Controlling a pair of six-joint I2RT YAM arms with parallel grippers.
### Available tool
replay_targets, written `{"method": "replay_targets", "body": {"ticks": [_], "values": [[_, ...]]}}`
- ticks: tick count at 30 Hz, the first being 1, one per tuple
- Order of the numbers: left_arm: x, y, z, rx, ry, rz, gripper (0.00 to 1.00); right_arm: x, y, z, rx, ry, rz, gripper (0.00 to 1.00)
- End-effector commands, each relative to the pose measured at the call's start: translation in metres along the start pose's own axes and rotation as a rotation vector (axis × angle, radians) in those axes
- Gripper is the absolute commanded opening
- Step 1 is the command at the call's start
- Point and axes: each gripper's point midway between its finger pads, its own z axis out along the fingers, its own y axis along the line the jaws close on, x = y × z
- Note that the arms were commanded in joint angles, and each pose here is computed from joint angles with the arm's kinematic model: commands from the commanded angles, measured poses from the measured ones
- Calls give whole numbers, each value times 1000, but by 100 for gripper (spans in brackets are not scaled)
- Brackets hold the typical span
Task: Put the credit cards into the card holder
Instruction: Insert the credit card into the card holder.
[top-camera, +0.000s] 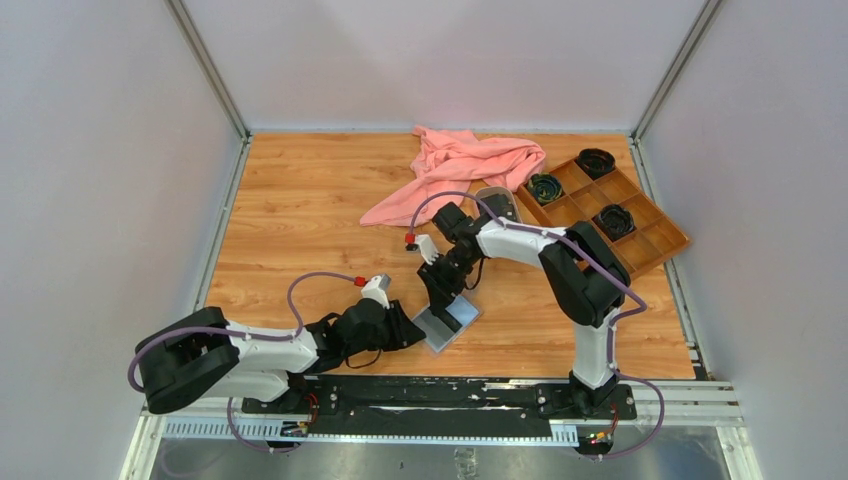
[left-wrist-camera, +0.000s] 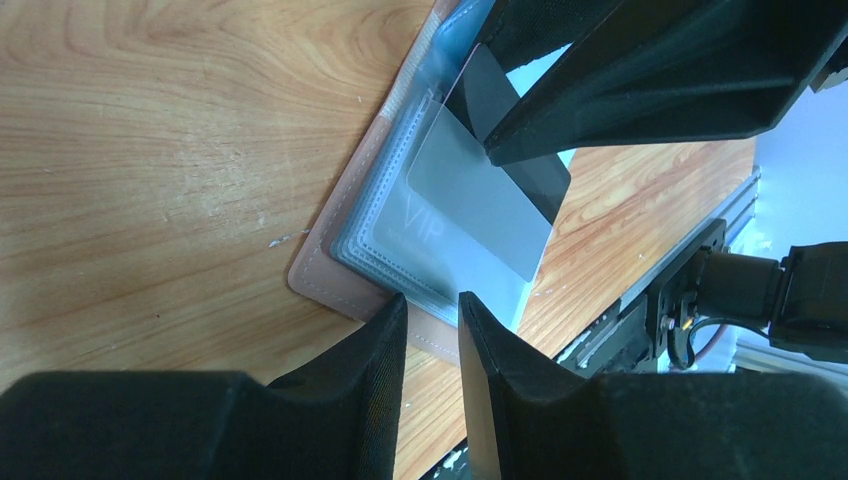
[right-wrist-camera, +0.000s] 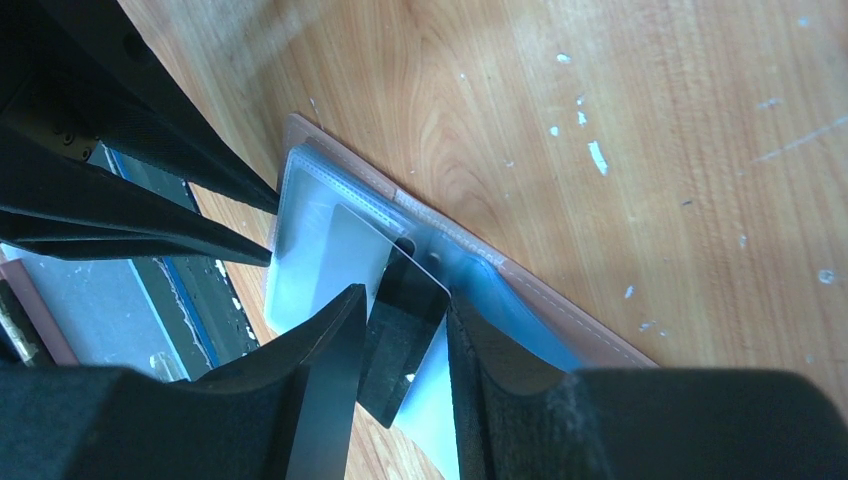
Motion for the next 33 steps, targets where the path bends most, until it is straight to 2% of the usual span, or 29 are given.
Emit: {"method": "replay_targets", "body": {"ticks": [1, 9, 14, 22, 33], "values": [[7, 22, 2, -86, 25, 12, 31, 13, 9, 10, 12, 75, -28, 40], [8, 28, 1, -100, 21, 12, 30, 10, -3, -6, 99, 67, -92, 47], [9, 28, 0, -98, 22, 15, 30, 20, -3, -7, 97, 99, -95, 50], [9, 28, 1, -102, 23, 15, 30, 33, 0, -7, 86, 133, -73, 50], [10, 27, 3, -102, 37, 25, 29, 39, 29, 3, -35, 140, -54, 45]]}}
